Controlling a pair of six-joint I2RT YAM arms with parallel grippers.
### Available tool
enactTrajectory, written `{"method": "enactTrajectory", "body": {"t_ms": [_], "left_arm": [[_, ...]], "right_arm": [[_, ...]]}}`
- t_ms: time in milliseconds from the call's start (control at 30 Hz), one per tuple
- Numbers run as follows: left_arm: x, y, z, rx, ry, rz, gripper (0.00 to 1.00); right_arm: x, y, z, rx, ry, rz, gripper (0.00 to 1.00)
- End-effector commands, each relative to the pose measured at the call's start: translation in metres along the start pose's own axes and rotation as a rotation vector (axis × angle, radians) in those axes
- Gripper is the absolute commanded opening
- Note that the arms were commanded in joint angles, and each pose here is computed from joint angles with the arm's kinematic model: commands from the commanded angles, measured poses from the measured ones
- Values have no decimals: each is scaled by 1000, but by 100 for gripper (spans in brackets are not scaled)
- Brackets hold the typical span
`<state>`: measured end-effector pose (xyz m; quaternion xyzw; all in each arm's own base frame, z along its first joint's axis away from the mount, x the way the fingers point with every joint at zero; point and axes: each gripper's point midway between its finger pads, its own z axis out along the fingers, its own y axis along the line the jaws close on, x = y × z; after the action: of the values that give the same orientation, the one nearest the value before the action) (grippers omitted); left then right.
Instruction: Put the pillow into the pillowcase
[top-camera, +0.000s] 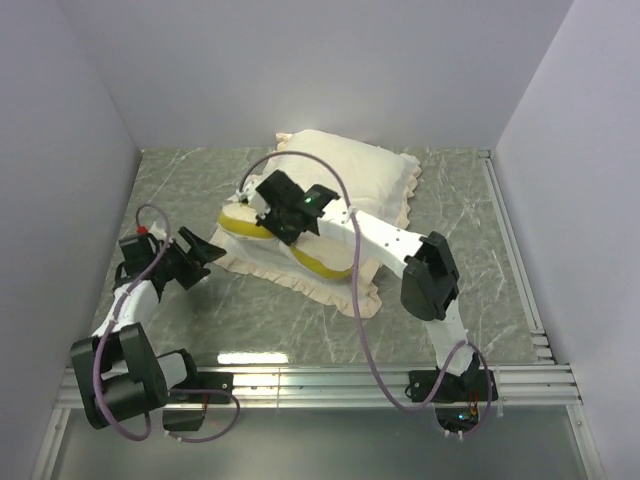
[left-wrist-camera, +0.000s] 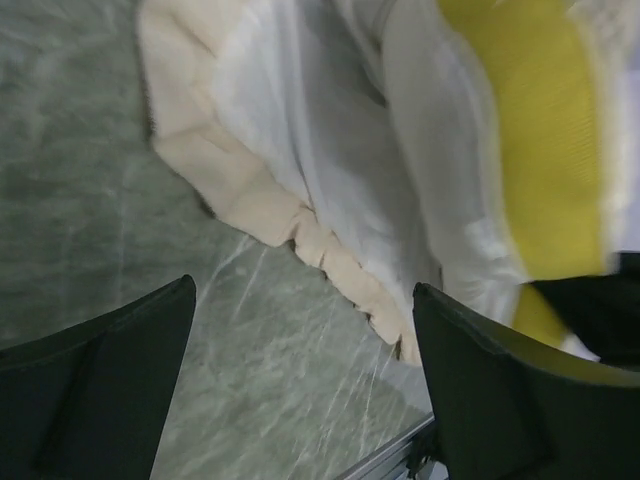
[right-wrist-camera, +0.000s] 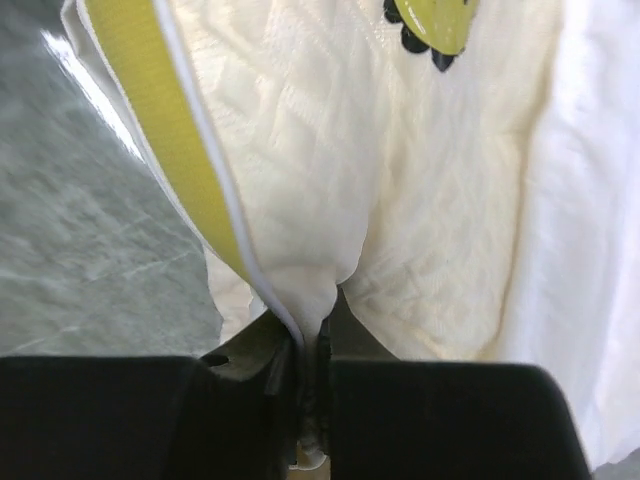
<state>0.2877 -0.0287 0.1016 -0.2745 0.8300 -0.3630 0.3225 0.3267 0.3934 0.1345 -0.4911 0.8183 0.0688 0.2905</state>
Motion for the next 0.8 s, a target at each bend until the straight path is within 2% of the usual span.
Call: {"method": "enactTrajectory", "body": {"t_ms": [0, 100, 167, 267, 300, 333, 367, 400, 433, 467, 500, 533, 567, 633, 667, 700, 767], "left_arm": [[-8, -18, 19, 47, -82, 49, 96], [11, -27, 49, 36, -52, 86, 94], [13, -26, 65, 3, -55, 60, 95], [13, -5, 95, -139, -49, 21, 95], [33, 2, 108, -199, 8, 41, 95], [33, 16, 112, -296, -7, 59, 94], [27, 8, 120, -323, -17, 94, 93], [40, 16, 129, -373, 20, 115, 90], [32, 11, 136, -394, 4, 126, 86], [40, 19, 137, -438, 41, 128, 81], [47, 28, 142, -470, 75, 138, 70], [41, 23, 147, -476, 74, 151, 64], [45, 29, 145, -499, 117, 168, 49], [40, 29, 143, -519, 145, 190, 33], [46, 33, 134, -517, 209, 213, 7], [35, 35, 123, -520, 204, 207, 0], [24, 29, 104, -486, 243, 275, 0]], "right_arm": [[-58, -19, -52, -31, -222, 101, 0], [-64, -25, -50, -57, -233, 152, 0], [-65, -26, -45, -69, -229, 182, 0], [-72, -33, -48, -89, -253, 221, 0], [-73, -35, -48, -105, -264, 237, 0], [-73, -37, -48, -116, -266, 264, 0], [-73, -37, -49, -130, -269, 278, 0], [-71, -38, -46, -137, -260, 292, 0], [-70, -40, -47, -152, -262, 312, 0], [-67, -41, -44, -157, -255, 318, 0], [-65, -43, -43, -161, -253, 322, 0], [-64, -47, -43, -165, -251, 364, 0], [-62, -50, -42, -163, -247, 375, 0], [-56, -60, -41, -143, -244, 389, 0], [-51, -65, -37, -127, -234, 396, 0], [-51, -70, -36, -116, -240, 400, 0], [-45, -80, -32, -74, -232, 388, 0]]}}
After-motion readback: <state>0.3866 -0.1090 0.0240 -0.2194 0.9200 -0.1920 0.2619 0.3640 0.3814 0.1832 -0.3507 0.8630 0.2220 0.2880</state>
